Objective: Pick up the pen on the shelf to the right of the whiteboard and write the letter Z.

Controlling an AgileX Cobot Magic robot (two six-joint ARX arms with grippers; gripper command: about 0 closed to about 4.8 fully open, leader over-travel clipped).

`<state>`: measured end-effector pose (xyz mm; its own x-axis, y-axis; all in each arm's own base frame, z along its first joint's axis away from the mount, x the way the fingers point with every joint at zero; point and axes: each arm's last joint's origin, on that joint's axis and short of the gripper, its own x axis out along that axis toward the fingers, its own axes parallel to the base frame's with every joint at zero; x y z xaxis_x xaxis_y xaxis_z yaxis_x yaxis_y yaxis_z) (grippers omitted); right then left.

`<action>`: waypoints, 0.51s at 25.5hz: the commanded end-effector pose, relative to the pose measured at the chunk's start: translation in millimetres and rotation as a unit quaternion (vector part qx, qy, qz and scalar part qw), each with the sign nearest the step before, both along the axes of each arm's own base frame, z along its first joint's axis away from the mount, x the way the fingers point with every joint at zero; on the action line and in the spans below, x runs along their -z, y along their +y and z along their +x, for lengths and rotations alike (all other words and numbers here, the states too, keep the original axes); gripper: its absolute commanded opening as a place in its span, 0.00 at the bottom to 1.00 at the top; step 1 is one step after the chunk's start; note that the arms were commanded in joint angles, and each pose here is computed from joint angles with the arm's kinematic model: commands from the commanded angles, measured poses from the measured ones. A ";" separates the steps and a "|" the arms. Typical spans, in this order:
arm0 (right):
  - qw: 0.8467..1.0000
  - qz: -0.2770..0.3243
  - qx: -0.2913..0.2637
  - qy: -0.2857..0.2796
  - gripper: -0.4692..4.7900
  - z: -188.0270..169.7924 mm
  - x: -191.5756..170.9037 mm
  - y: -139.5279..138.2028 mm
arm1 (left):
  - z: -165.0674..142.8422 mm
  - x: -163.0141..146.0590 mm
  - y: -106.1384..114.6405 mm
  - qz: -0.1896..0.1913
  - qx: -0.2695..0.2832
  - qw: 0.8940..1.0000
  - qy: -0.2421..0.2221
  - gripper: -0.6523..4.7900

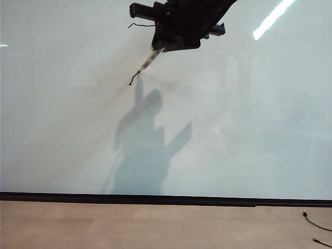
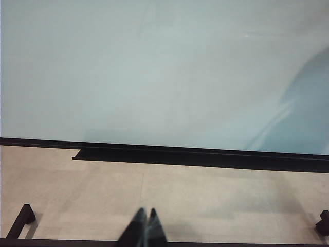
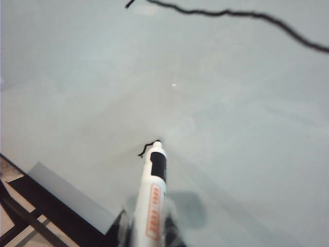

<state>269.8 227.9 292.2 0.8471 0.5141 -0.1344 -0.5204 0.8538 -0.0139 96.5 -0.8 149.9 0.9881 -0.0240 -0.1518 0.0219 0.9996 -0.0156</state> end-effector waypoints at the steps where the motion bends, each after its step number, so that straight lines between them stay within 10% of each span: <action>1: 0.999 0.009 0.024 -0.024 0.08 -1.4 -12.3 -6.0 | 0.0 -1.2 0.0 0.002 0.001 1.000 -0.003 0.11; 13: 0.998 0.005 0.048 -0.045 0.08 -9.5 -32.3 -21.5 | 0.0 -1.2 0.0 0.002 0.001 1.000 -0.003 0.11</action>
<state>260.3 210.8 315.7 0.8776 0.4693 -0.0979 -0.4752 0.8786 -0.0476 96.5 -0.8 149.9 0.9881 -0.0240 -0.1521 0.0219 0.9996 -0.0156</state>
